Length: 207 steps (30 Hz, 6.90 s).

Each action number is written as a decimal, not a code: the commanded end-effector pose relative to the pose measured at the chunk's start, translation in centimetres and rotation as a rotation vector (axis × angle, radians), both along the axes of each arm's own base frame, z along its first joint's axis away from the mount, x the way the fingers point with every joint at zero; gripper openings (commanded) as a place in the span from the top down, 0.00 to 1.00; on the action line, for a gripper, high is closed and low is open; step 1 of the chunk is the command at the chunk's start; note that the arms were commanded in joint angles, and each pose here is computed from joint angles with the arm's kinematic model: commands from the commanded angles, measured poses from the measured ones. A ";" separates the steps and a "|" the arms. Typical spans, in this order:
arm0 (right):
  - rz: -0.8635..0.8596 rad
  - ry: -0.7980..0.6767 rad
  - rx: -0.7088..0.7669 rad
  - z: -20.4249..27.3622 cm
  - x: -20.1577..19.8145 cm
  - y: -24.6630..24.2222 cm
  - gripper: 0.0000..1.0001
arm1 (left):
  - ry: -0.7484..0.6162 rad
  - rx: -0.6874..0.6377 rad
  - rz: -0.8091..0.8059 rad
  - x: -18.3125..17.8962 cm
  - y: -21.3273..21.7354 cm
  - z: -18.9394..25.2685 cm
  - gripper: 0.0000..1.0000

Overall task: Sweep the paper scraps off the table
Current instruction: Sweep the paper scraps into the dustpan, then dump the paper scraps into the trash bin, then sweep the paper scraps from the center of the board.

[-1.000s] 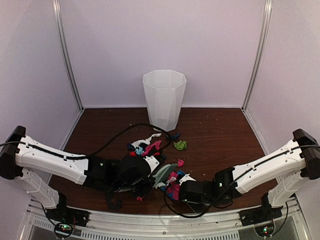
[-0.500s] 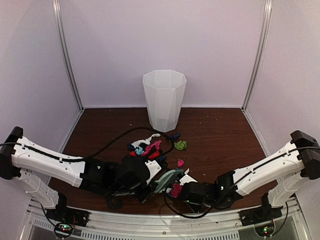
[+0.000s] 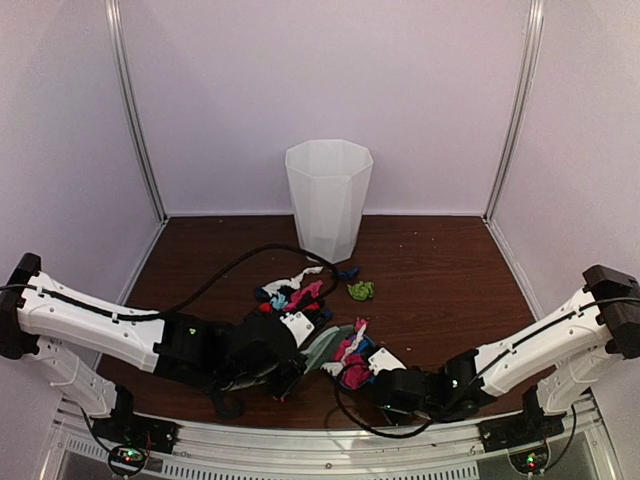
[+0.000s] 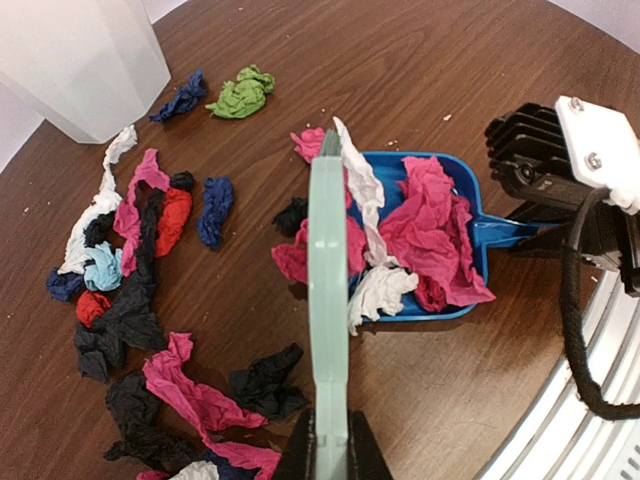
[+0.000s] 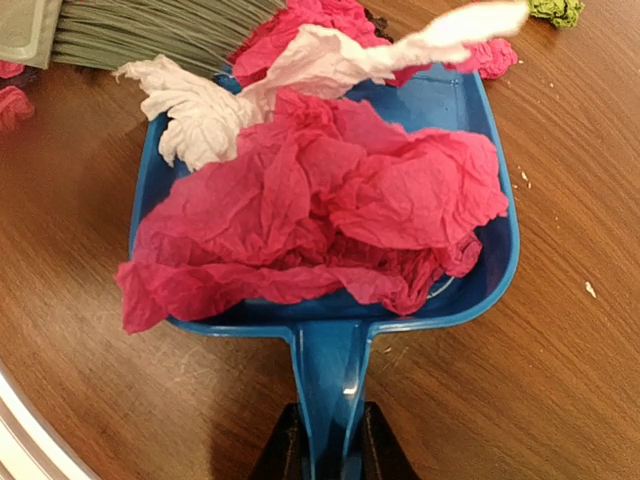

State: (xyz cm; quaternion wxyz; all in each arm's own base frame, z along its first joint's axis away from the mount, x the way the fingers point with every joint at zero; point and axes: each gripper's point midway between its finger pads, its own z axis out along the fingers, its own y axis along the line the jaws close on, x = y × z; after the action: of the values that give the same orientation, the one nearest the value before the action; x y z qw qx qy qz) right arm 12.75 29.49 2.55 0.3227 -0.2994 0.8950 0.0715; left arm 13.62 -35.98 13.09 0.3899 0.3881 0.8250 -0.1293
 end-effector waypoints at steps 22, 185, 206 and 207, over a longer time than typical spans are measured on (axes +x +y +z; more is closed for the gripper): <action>-0.072 -0.151 0.151 1.4 1.8 1.5 1.00 | -0.031 -0.137 0.015 -1.0 0.7 5.0 1.00; -0.022 0.559 1.750 41.5 33.5 12.9 1.00 | 0.032 -0.256 0.316 1.9 10.1 6.4 1.00; 0.053 0.386 1.612 44.6 30.5 12.4 1.00 | 0.024 -0.276 0.315 1.8 10.5 6.9 1.00; 0.063 0.359 1.580 44.5 30.1 12.4 1.00 | 0.023 -0.273 0.314 1.9 10.5 6.9 1.00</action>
State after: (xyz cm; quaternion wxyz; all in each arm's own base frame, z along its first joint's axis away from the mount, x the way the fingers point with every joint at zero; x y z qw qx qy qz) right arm 45.49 42.77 44.25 0.2083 0.0760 0.5789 0.7847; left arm 15.07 -25.56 19.43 0.4329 0.2110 0.8585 -0.1759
